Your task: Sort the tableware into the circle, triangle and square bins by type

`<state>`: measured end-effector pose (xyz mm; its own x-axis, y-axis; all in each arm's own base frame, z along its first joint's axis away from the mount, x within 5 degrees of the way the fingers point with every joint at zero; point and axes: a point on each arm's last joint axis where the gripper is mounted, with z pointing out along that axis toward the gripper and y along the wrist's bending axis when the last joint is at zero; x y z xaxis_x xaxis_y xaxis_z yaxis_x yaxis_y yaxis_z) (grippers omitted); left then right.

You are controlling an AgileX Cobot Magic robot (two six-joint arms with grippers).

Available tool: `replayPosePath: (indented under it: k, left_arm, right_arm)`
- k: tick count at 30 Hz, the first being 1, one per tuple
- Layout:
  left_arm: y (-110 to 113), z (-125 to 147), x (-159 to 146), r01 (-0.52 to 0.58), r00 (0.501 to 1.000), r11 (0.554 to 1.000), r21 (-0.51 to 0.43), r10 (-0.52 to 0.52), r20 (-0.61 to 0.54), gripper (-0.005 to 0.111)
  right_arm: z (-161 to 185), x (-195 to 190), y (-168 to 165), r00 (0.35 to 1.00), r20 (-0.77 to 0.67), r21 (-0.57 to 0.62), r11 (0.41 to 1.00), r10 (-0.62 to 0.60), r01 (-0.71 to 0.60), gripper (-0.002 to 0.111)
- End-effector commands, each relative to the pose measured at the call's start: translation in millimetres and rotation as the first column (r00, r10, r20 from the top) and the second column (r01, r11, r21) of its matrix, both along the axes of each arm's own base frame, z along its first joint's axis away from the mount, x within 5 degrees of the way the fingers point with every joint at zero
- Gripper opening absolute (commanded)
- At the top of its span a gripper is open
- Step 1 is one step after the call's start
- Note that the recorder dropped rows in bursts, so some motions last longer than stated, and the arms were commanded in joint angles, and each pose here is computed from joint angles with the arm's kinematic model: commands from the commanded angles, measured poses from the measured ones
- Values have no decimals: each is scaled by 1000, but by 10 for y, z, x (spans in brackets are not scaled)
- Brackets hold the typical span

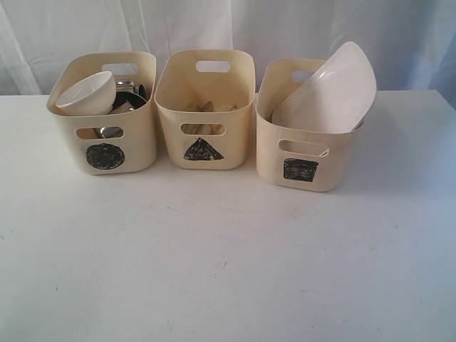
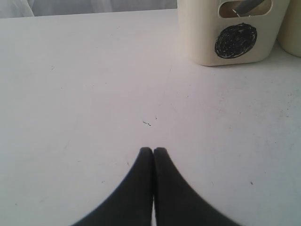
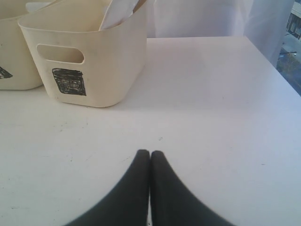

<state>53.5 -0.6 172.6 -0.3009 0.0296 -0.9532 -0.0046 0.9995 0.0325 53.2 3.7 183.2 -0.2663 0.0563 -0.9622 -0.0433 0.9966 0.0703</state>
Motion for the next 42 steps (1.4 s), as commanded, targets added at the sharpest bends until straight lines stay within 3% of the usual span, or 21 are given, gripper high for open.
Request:
replayPosePath:
  k: [1,42]
  left_arm:
    - [0,-11,0,-2,1000,1000,-3,2,4,0]
    - [0,-12,-1,-1,1000,1000,-3,1,2,0]
  right_arm:
    - [-15,0,-2,1000,3,6,1000,-5,5,0]
    - [-15,0,-2,1000,2,22,1000,-10,10,0]
